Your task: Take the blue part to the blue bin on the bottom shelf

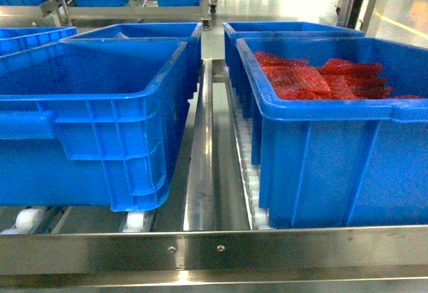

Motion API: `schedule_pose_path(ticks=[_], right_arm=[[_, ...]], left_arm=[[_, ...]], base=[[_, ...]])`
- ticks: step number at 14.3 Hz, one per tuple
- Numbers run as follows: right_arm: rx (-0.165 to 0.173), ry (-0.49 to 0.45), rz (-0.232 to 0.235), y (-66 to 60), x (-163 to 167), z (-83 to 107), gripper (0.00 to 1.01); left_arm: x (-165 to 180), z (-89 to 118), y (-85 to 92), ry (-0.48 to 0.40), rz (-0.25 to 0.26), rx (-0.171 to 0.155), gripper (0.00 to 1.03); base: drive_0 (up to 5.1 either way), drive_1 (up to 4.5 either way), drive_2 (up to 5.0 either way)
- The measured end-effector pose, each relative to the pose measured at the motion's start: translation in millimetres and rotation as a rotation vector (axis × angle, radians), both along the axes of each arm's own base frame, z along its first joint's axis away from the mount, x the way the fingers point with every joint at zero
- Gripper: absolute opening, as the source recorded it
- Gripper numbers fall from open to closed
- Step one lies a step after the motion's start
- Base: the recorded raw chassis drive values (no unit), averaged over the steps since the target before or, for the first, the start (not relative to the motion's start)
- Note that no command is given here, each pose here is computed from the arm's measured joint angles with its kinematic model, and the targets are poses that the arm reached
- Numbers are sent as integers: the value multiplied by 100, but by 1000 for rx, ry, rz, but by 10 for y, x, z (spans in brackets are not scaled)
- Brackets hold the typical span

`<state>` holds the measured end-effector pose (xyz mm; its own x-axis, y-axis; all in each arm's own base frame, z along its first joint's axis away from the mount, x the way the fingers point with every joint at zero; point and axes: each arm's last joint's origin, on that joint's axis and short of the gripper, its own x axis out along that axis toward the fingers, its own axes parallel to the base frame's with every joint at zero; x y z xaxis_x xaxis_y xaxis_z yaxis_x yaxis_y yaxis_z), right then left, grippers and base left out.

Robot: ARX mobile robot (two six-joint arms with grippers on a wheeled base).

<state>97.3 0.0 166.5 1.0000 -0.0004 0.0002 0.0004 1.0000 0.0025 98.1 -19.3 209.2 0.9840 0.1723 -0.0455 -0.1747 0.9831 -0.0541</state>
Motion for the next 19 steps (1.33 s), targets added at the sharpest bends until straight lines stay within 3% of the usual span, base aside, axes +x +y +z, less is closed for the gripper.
schedule_pose_path(ticks=[19], right_arm=[[0,0,0,0,0,0,98]], left_arm=[[-1,5,0,-5,-1,-2,43]], base=[[0,0,0]])
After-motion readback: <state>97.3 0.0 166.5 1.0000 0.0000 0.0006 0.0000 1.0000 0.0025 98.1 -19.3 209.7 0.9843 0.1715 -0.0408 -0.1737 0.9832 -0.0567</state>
